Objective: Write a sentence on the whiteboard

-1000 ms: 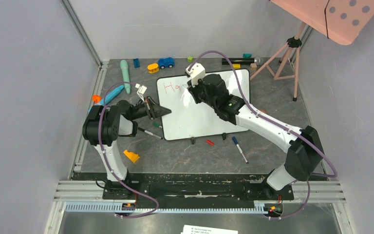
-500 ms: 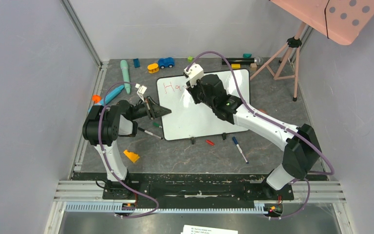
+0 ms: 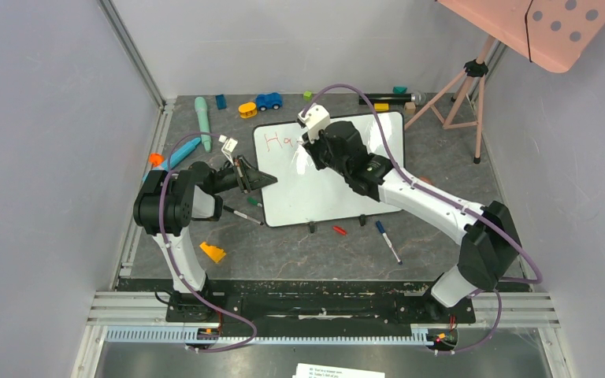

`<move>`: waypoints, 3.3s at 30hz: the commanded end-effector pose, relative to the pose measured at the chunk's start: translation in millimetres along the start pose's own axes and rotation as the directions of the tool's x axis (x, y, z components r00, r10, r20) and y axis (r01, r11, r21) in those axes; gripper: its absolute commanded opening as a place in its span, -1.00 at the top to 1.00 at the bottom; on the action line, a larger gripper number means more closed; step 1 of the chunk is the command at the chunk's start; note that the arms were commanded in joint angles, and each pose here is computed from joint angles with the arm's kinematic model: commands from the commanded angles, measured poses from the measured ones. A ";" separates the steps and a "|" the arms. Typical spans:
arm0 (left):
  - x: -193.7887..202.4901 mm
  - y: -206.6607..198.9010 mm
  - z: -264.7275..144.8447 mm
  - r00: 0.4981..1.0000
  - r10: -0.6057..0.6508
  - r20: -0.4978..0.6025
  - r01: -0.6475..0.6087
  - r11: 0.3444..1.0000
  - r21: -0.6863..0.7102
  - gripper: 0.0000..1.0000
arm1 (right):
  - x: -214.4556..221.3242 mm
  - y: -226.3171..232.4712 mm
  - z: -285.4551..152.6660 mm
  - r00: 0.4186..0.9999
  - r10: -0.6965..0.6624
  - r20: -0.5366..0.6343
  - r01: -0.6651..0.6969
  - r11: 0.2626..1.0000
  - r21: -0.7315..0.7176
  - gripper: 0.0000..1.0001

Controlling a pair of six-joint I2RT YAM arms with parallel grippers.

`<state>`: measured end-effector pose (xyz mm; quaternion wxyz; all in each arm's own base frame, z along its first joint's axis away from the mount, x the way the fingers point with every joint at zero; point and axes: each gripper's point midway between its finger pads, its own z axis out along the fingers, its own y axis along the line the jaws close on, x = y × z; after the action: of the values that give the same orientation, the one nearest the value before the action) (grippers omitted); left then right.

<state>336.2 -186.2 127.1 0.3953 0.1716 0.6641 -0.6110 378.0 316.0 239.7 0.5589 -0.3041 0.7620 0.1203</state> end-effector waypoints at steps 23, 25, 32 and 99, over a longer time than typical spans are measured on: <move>-0.8 -4.3 1.1 0.990 0.138 0.002 -0.138 0.990 0.025 0.96 | -17.2 4.3 -26.9 1.000 0.014 0.022 -0.013 0.998 -0.061 1.00; -1.1 -4.4 1.2 0.990 0.138 0.002 -0.138 0.990 0.026 0.96 | -26.5 2.5 -28.3 0.999 0.015 0.041 -0.012 0.998 -0.055 1.00; -0.5 -4.1 1.1 0.991 0.136 0.002 -0.136 0.990 0.025 0.96 | -37.9 -1.5 -20.0 0.998 0.010 0.055 -0.008 0.999 -0.032 1.00; -0.4 -4.8 1.9 0.990 0.138 0.000 -0.138 0.990 0.029 0.96 | 2.3 -24.0 -13.3 0.999 -0.013 -0.039 0.016 0.997 0.073 1.00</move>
<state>336.3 -186.2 127.0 0.3951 0.1712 0.6642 -0.6110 382.3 299.0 243.8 0.5538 -0.2960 0.7734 0.0864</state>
